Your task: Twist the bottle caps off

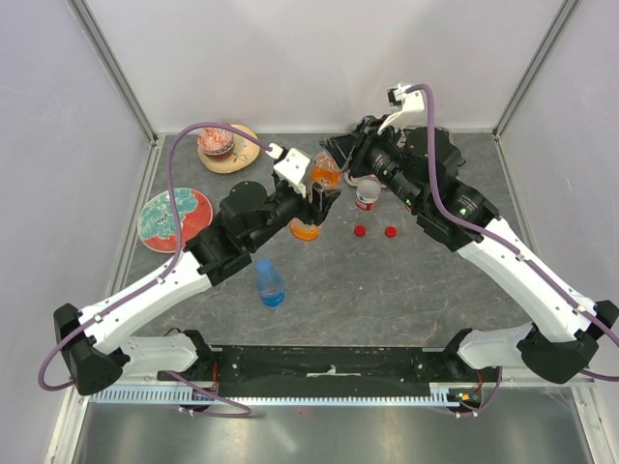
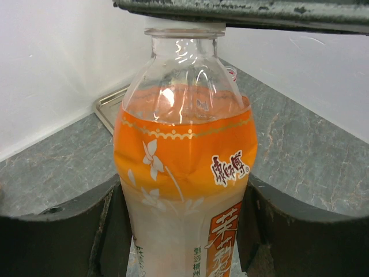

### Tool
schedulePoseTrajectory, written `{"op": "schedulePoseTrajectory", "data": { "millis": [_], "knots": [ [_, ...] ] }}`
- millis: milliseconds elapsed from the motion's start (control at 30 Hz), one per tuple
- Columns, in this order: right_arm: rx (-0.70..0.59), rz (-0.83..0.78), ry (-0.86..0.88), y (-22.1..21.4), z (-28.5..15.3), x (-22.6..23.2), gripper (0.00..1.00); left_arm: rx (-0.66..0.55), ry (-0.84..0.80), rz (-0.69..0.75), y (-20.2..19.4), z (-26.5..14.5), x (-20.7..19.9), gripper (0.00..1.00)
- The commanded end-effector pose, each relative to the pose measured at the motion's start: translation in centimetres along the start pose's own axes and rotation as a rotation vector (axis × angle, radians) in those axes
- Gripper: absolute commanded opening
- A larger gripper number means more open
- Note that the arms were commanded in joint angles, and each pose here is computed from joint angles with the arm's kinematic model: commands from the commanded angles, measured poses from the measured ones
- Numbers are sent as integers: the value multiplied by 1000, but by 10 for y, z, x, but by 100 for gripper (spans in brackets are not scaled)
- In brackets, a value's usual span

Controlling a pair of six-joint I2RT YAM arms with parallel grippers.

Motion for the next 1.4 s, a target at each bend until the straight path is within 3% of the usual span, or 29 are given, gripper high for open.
{"op": "schedulePoseTrajectory", "data": {
  "millis": [0,133,167,233,267,300,367,400,467,600,633,800,833,900,1200,1233,1367],
  "knots": [
    [-12,-79,92,13,-16,11,0,-69,-121,37,25,-13,-19,54],
    [-27,-167,339,25,-35,39,0,-19,-474,33,34,-36,-63,54],
    [-31,-193,492,28,-48,56,0,32,-669,4,32,-53,-86,54],
    [-41,-248,639,30,-62,70,0,83,-832,-81,41,-68,-97,54],
    [-54,-270,719,33,-72,78,0,117,-1010,-70,44,-87,-111,54],
    [-48,-290,879,30,-91,92,0,147,-1068,-82,48,-89,-112,54],
    [-96,-293,982,34,-109,102,0,268,-1230,-131,46,-110,-121,55],
    [-105,-292,1029,34,-116,105,0,259,-1275,-111,53,-114,-122,55],
    [-108,-285,1120,35,-129,112,0,338,-1332,-149,49,-121,-123,55],
    [-106,-243,1270,34,-149,120,0,344,-1383,-141,49,-126,-124,55],
    [-163,-265,1315,39,-154,123,0,337,-1393,-139,52,-128,-125,54],
    [-54,-201,1427,6,-164,120,0,357,-1409,-140,49,-124,-124,54],
    [-120,-232,1454,12,-169,122,0,361,-1412,-139,49,-125,-124,54],
    [-97,-191,1488,7,-178,121,0,371,-1418,-139,46,-124,-123,55],
    [-114,-231,1470,9,-174,120,0,396,-1412,-146,40,-118,-120,56],
    [-62,-193,1428,4,-167,119,0,396,-1410,-143,40,-118,-119,56],
    [-122,-247,1362,18,-167,118,0,397,-1358,-157,35,-112,-111,56]
  ]
}}
Point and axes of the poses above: each gripper's point midway between its finger pads, its own z axis out along the fingers, its own x axis along the line the jaws close on, y = z × x, the point moved 3 cm from there along -z, back along the fingers, and after that the axes turned 14 degrees about -z, right-handed, at the moved point
